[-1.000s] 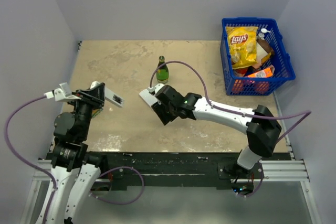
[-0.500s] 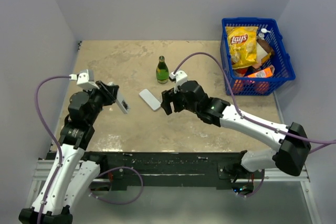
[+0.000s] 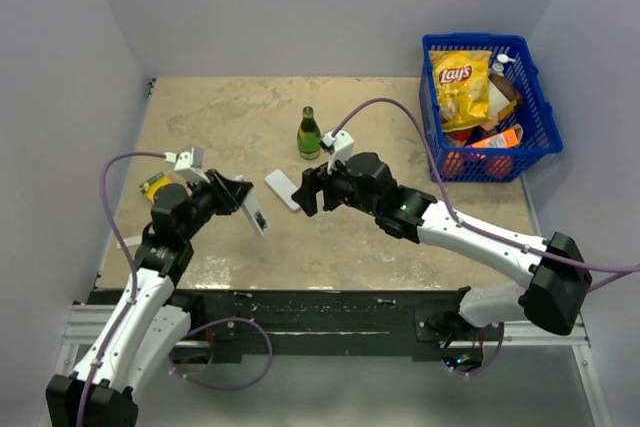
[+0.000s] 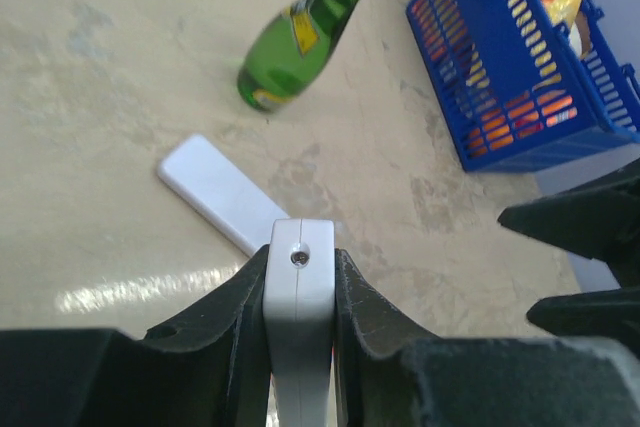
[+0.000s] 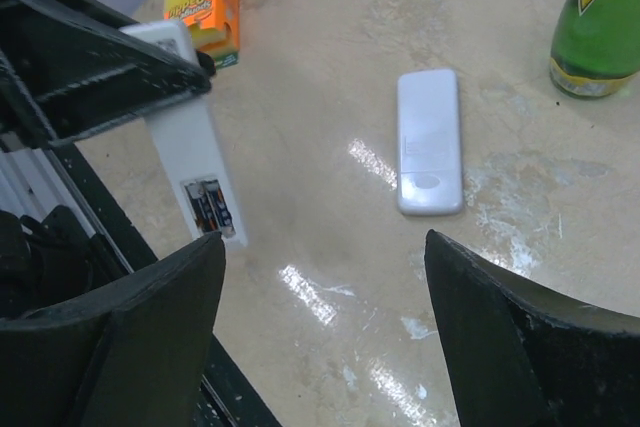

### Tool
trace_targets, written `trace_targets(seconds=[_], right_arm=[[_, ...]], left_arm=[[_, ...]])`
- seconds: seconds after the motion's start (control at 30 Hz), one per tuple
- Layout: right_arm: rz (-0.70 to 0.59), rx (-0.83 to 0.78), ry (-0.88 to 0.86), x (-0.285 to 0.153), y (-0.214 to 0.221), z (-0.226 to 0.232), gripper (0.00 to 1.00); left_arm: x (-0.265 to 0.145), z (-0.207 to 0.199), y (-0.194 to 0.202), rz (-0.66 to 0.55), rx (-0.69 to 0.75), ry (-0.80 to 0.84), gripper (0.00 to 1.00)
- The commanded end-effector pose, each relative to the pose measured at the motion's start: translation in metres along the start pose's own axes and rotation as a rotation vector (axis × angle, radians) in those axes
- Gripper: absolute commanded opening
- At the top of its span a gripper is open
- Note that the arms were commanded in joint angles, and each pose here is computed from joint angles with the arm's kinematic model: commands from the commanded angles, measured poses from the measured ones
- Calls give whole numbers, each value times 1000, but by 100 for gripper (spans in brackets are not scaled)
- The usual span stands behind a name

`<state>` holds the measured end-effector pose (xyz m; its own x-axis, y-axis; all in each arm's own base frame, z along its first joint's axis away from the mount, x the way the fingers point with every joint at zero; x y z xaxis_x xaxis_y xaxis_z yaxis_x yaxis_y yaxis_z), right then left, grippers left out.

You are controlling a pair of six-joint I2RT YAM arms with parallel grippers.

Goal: Load the batteries into the remote control
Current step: Adjust the remote control.

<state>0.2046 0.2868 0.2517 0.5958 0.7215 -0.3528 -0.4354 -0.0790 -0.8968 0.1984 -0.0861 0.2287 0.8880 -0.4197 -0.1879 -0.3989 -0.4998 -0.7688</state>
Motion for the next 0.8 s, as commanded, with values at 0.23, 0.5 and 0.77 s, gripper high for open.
trace_targets(seconds=[0.23,0.5,0.77], right_arm=[[4,-41,-202,7,13,14,90],[68,-19,-222,28,29,14,92],[118,-18,-125,42,48,2,86]], left_arm=[[23,-25,33,100,-181,380,0],[44,-42,40,116,-176,376,0],[56,-53,44,122,-188,383,0]])
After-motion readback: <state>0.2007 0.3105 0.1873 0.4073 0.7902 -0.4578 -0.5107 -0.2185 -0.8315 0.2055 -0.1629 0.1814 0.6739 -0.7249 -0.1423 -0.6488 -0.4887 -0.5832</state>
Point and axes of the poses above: each gripper's point midway between its finger pads, its own x axis out along the fingers, its own z axis along the line the jaws close on, y = z × x, the point moved 8 cm from there along -x, back along the fingers, and after that the axes turned 3 degrees about -x, right-handed, at the moved point
